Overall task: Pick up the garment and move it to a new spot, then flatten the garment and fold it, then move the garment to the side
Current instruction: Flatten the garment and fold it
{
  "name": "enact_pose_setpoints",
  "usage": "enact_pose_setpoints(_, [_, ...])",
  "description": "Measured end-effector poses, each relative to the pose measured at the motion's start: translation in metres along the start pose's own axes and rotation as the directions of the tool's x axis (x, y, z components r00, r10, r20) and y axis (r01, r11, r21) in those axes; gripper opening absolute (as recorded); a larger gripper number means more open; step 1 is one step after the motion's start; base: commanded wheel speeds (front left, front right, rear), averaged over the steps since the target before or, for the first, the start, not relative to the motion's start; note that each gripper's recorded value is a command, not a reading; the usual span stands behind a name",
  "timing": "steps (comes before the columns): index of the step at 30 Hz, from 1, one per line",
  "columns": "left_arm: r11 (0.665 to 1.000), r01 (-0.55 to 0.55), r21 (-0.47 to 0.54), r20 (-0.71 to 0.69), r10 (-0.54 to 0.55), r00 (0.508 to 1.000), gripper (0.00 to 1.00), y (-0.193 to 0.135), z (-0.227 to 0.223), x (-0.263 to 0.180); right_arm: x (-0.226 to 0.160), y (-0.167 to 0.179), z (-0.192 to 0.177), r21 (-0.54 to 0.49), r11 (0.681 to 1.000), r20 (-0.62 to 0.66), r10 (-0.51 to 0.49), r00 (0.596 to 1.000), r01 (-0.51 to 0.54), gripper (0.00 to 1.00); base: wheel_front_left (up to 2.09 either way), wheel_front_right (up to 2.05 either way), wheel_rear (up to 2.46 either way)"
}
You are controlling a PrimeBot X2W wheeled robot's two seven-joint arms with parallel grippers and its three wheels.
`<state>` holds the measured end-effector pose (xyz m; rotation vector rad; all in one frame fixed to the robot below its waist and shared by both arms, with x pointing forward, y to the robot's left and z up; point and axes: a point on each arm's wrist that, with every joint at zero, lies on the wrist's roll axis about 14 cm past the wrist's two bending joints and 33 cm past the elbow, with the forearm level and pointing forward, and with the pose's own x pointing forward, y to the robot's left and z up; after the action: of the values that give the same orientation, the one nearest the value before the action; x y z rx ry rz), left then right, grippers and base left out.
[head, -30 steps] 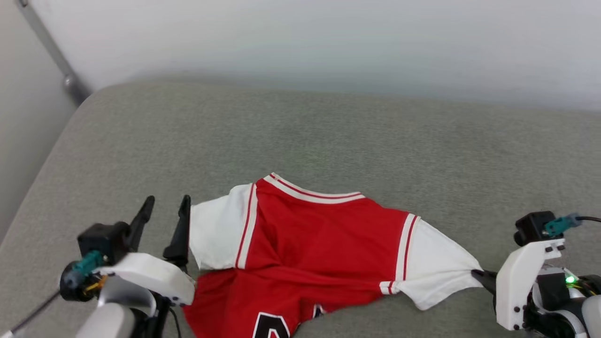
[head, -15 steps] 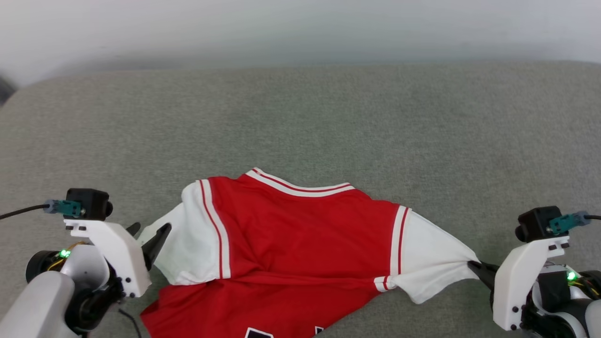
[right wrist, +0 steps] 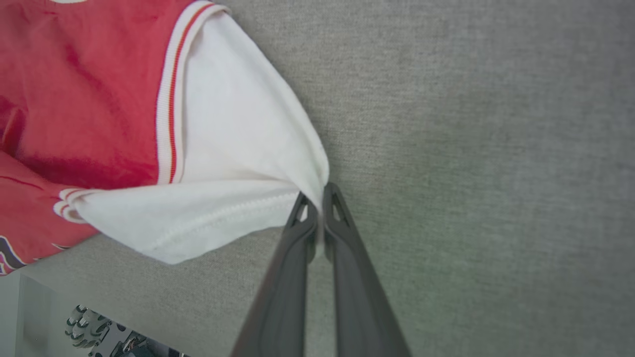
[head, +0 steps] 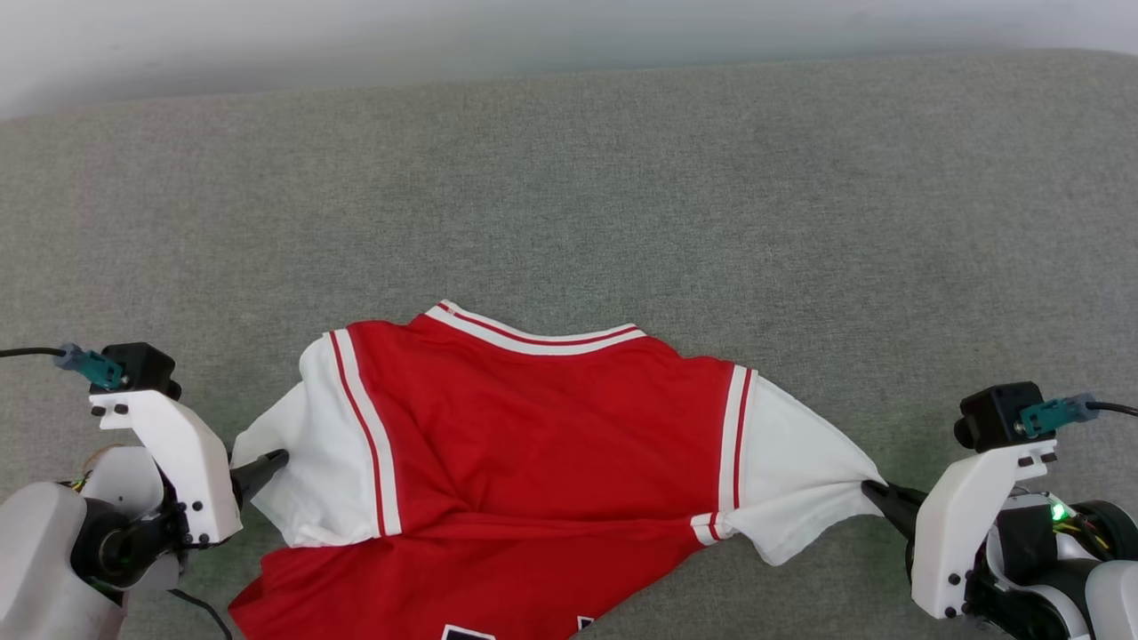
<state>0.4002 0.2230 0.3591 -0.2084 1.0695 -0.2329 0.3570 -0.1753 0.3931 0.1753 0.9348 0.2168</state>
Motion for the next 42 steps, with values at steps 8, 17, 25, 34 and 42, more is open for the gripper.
enact_pose_setpoints(8, [1.000, 0.002, 0.015, 0.062, -0.003, 0.998, 0.00, -0.009, 0.002, -0.002, -0.007, 0.001, 0.013, -0.023, 1.000, 0.045, -0.001, 0.999, 0.002, 0.00, 0.00, 0.00, 0.00])
enact_pose_setpoints(17, [0.984, -0.136, 0.112, 0.414, 0.079, 0.907, 0.00, -0.014, 0.079, -0.047, -0.029, -0.017, 0.058, -0.082, 0.994, 0.188, -0.059, 0.980, 0.075, 0.00, 0.00, 0.00, 0.00])
enact_pose_setpoints(25, [0.960, -0.241, 0.144, 0.649, 0.092, 0.755, 0.00, -0.030, 0.150, -0.110, -0.059, -0.028, 0.125, -0.135, 0.978, 0.353, -0.100, 0.930, 0.157, 0.00, 0.00, 0.00, 0.00])
enact_pose_setpoints(34, [0.944, -0.301, 0.133, 0.815, 0.069, 0.575, 0.00, -0.051, 0.240, -0.150, -0.086, -0.024, 0.236, -0.176, 0.959, 0.564, -0.086, 0.821, 0.221, 0.00, 0.00, 0.00, 0.00])
enact_pose_setpoints(42, [0.964, -0.247, 0.096, 0.925, 0.005, 0.380, 0.00, -0.073, 0.327, -0.183, -0.104, -0.013, 0.338, -0.149, 0.960, 0.747, -0.048, 0.663, 0.236, 0.00, 0.00, 0.00, 0.00])
